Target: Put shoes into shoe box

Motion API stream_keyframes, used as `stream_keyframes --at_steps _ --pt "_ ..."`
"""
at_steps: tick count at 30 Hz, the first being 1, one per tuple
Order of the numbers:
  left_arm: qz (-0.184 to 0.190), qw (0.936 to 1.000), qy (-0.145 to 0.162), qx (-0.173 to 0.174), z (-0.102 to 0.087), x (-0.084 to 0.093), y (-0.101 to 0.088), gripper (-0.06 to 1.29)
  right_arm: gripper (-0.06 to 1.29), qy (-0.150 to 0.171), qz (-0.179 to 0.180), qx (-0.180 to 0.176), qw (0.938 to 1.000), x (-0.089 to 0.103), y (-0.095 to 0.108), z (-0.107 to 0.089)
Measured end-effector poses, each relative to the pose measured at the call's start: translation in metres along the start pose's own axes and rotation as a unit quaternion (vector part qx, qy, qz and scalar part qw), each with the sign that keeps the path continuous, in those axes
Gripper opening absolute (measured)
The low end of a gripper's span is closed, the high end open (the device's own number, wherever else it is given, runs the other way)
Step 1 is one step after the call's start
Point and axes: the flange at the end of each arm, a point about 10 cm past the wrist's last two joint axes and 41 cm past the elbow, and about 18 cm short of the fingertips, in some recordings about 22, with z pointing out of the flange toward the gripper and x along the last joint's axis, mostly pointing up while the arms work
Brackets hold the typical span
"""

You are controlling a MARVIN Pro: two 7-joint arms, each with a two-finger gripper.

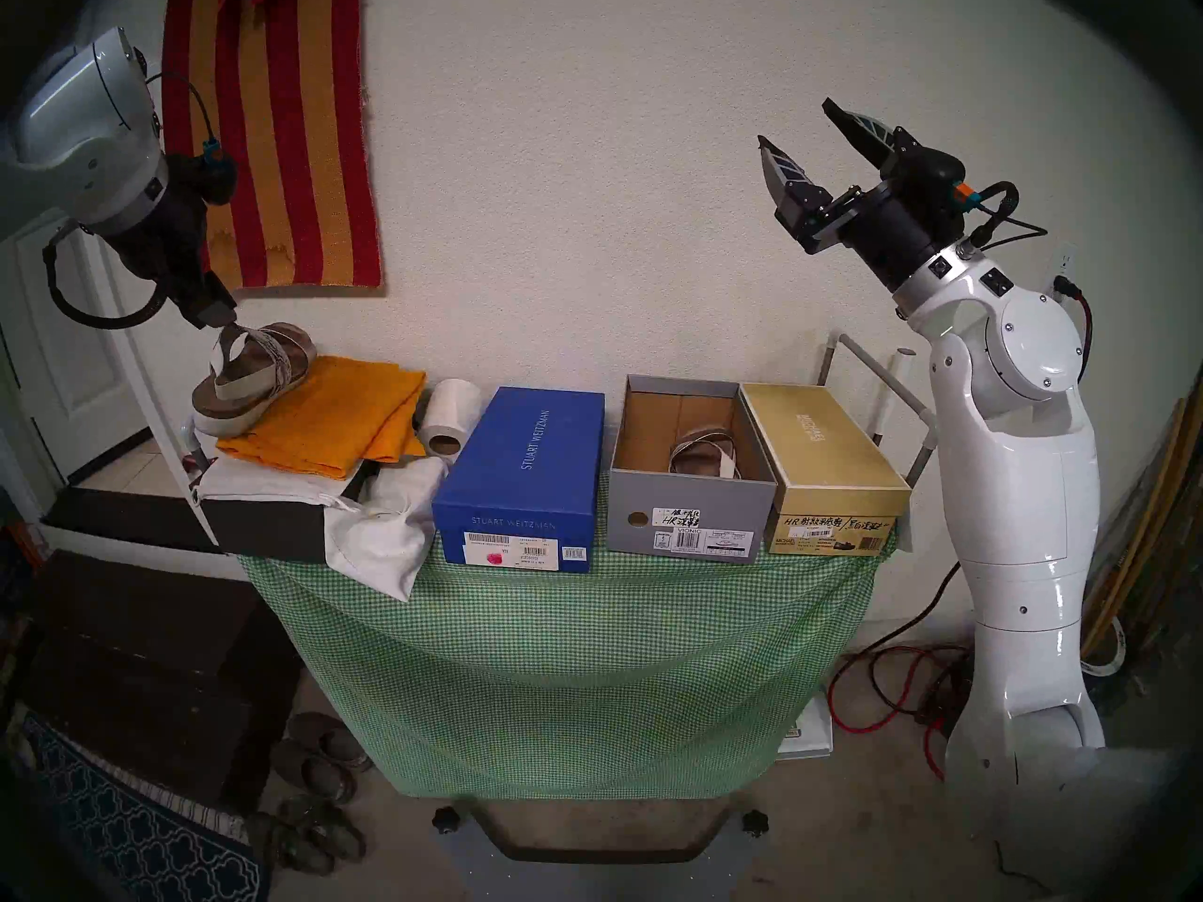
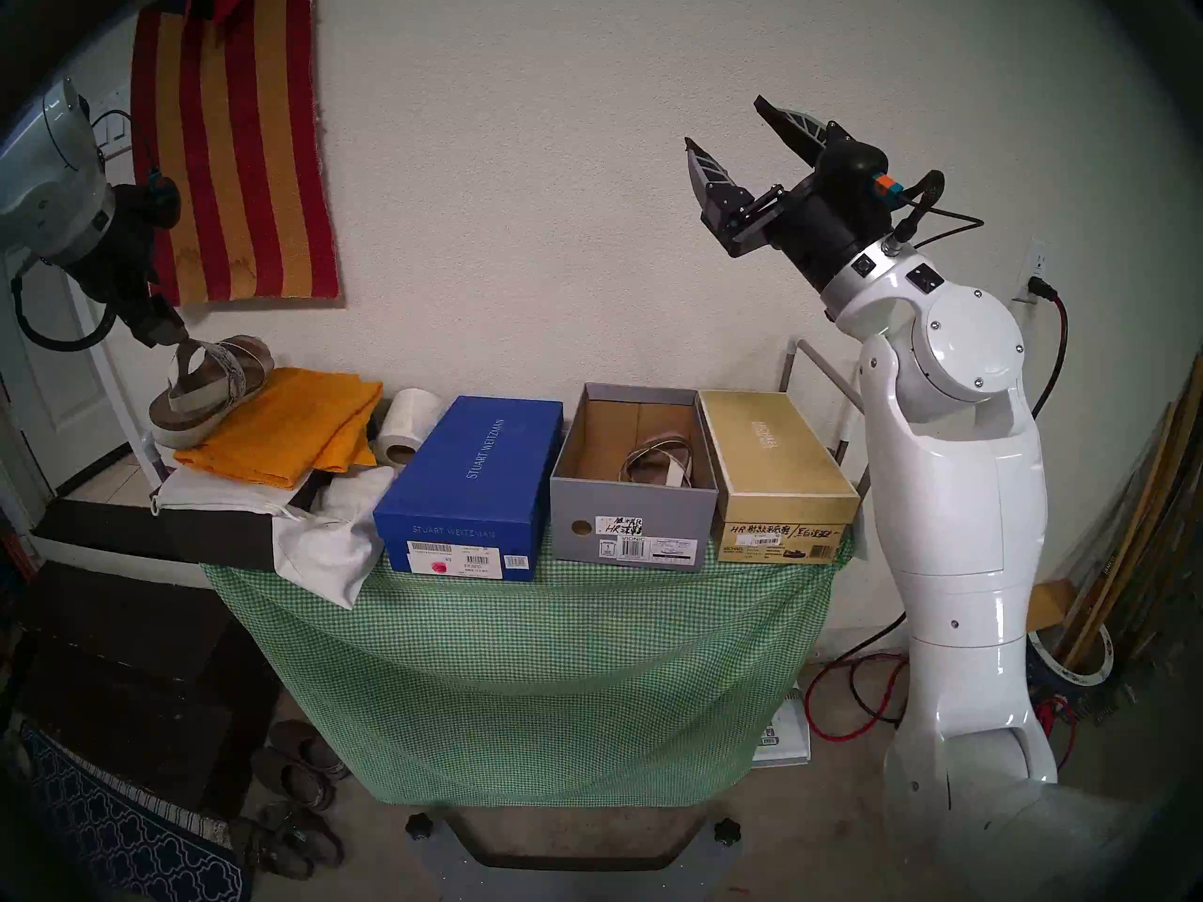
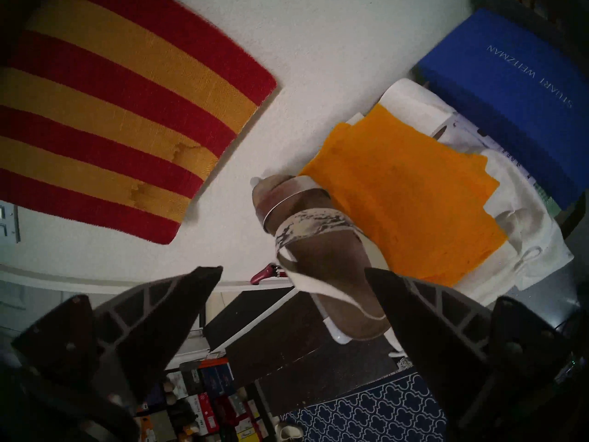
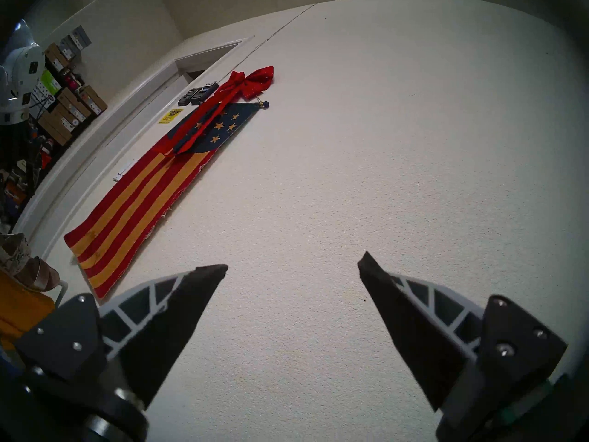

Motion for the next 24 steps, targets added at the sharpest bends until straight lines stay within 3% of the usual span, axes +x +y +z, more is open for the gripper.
stream_keyframes --at_steps 8,15,24 --pt "0.032 0.9986 0.041 -0.005 0.005 0.008 -0.019 1.27 1.19 -0.009 0.001 -0.015 0.9998 0.0 -0.004 -0.002" --pt "-0.001 0.9932 0.096 -0.065 0.006 0.022 -0.019 1.27 1.19 -0.014 0.002 -0.02 0.9997 -0.001 -0.006 -0.002" --pt "-0.015 0.989 0.112 -0.095 0.009 0.027 -0.019 1.27 1.19 -0.014 0.006 -0.022 0.9997 -0.001 -0.007 -0.002"
